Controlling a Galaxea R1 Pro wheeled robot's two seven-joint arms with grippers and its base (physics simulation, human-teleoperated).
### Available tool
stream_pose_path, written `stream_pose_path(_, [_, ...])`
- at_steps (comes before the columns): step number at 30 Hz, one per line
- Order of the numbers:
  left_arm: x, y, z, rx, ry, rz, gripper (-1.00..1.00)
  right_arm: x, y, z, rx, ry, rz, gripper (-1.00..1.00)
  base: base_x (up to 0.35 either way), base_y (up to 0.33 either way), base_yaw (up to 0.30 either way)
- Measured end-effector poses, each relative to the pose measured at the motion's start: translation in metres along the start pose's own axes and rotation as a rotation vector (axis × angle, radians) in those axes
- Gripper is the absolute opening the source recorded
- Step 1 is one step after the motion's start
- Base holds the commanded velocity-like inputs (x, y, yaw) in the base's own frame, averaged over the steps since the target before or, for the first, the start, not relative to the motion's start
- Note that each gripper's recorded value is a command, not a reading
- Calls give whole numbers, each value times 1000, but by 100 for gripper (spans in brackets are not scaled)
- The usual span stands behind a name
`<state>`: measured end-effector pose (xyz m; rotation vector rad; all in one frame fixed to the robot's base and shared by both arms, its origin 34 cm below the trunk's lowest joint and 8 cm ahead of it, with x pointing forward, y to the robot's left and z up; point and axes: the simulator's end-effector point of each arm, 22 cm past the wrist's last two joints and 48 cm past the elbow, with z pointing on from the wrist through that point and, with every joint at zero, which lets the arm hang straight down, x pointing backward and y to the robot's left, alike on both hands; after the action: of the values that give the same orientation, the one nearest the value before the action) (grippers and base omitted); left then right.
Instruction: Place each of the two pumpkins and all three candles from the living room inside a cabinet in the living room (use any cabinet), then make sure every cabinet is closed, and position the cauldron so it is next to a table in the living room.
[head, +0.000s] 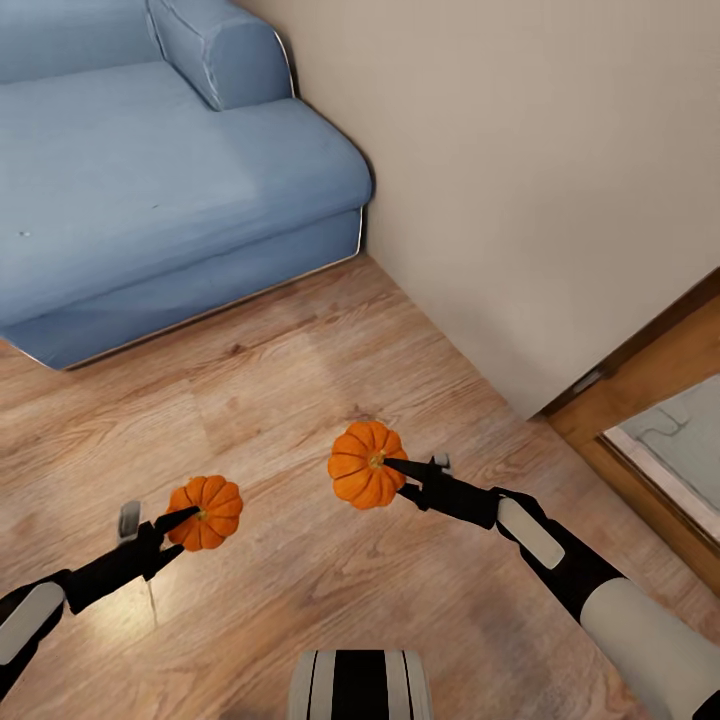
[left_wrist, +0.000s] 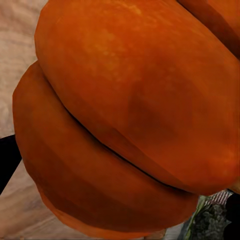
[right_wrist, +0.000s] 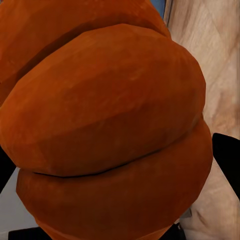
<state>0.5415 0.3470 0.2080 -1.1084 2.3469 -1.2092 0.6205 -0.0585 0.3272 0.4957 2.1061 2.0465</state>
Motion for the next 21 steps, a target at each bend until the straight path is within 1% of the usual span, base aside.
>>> stream_pose_path(1, [0, 0, 0, -1, 3, -2, -100, 0, 0, 0, 0, 0, 0, -100, 0, 0, 0])
stream_pose_path(5, [-8, -12, -7, 27, -9, -26, -100, -1, 10, 0, -6, 0, -14, -100, 0, 0, 0])
stream_pose_path(7, [-7, -17, -10, 34, 5, -42, -100, -2, 14, 1, -9, -1, -21, -100, 0, 0, 0])
stream_pose_path(10, [-6, -24, -13, 47, 14, -52, -100, -3, 21, 1, -14, -1, -32, -100, 0, 0, 0])
stream_pose_path(18, [-10, -41, -19, 71, 4, -33, -100, -6, 39, 1, -21, -3, -63, -100, 0, 0, 0])
stream_pose_path(21, [-11, -47, -21, 78, 1, -26, -100, -7, 40, 1, 5, -5, -76, -100, 0, 0, 0])
